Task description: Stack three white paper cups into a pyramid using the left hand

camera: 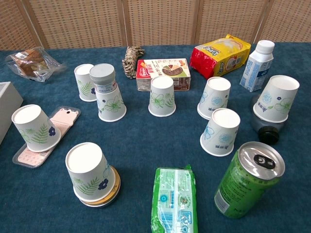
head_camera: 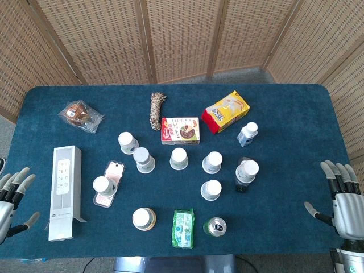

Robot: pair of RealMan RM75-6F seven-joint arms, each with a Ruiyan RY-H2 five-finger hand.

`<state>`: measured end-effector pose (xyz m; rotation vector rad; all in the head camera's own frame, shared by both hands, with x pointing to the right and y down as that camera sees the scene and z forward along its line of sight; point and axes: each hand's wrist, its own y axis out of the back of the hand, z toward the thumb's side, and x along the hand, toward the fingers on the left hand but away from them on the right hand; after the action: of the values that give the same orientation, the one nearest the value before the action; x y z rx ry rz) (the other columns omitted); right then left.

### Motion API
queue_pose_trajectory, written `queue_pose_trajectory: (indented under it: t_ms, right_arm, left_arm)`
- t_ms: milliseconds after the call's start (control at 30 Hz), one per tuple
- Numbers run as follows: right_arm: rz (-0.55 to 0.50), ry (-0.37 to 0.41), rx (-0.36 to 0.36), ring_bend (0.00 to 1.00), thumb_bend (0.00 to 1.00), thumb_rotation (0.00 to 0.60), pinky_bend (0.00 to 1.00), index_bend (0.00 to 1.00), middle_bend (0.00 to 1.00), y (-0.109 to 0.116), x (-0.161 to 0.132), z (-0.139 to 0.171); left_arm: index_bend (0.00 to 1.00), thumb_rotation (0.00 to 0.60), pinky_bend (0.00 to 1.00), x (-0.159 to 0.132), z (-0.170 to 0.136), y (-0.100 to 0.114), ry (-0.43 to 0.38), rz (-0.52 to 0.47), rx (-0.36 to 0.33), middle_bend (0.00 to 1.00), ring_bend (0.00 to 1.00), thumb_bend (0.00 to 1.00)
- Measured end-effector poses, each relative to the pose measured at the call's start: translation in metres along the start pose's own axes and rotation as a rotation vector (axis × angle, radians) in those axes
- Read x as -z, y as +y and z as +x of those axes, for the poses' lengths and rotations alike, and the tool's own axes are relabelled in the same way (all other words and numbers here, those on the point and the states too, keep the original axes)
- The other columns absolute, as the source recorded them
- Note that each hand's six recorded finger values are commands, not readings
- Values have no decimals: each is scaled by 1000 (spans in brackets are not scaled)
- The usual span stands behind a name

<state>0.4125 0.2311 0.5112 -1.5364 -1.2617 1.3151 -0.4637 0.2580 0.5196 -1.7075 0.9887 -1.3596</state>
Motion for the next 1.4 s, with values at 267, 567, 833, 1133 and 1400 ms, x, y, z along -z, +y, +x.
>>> queue_pose_trajectory:
  t_ms: [267,567,833,1133,1400]
  right_arm:
    - [-4,1,1,0,187,600,0,0,0,0,-1,0]
    - [-10,-6,5,0,188,600,0,0,0,2,1,-1]
    - [-1,12,-6,0,187,600,0,0,0,-1,-3,0]
    - [0,13,-20,0,188,600,0,0,0,-6,-4,1]
    - [-10,16,-21,0,186,600,0,0,0,-5,-5,1]
  left_arm:
    - [0,600,0,-2,1,-2,-10,8,3,0,0,310]
    - [0,600,0,-35,7,-15,-175,19,82,0,0,310]
    - [0,600,0,-88,31,-34,-362,108,214,0,0,310]
    - [0,600,0,-154,46,-59,-528,244,304,0,0,310]
    - [0,600,0,-199,55,-79,-595,278,315,0,0,309]
